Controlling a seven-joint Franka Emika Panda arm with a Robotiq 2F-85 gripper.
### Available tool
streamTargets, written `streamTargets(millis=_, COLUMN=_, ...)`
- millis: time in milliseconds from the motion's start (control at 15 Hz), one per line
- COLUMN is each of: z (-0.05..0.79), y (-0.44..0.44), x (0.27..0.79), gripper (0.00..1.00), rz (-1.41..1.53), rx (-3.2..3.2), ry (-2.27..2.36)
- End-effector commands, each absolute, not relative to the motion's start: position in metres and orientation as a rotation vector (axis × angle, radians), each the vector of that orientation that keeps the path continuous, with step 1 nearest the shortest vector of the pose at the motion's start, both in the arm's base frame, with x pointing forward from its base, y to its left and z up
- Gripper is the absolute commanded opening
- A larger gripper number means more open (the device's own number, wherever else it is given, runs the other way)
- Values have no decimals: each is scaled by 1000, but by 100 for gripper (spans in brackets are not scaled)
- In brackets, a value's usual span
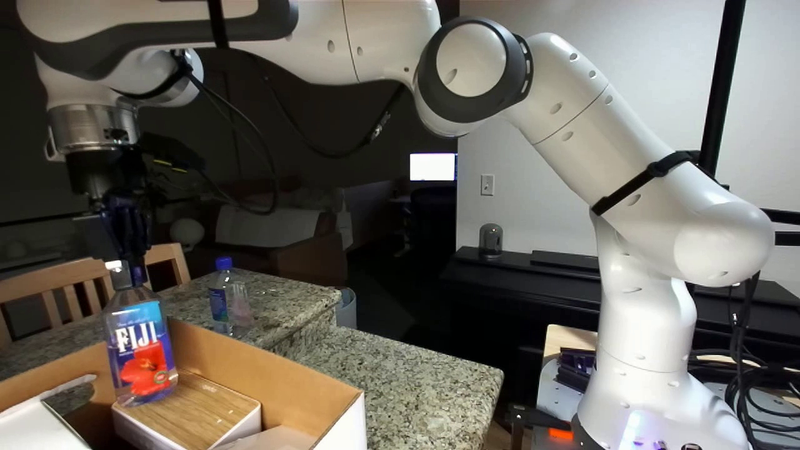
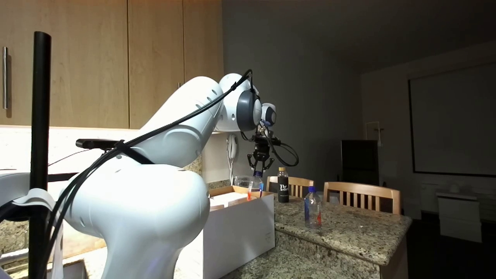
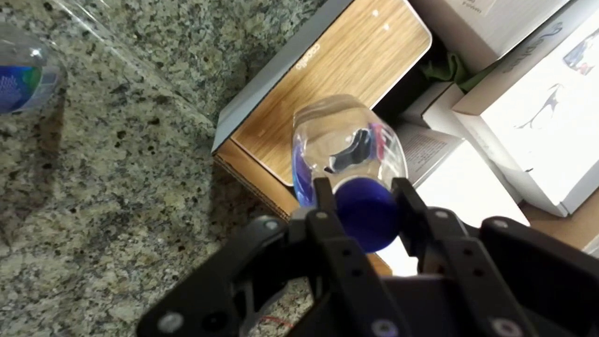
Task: Put the water bottles on the counter in the box
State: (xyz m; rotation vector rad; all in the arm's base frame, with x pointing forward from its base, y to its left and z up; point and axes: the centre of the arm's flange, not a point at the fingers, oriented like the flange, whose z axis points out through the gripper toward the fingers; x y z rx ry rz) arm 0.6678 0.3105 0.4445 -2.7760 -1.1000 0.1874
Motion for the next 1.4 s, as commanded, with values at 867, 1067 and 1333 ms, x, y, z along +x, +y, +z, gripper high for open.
streamTargets(millis=867, z=482, y=273, x=664, gripper=100, rz=5, rx=-2823, ry=-1015)
streamTargets(millis=1067, z=510, y=239, x=678, gripper=100, rz=-103, rx=-2894, ry=-891)
streamTargets(millis=1333, z=522, y=180, x=705, gripper=100, rz=-236, rx=-2998, ry=-632)
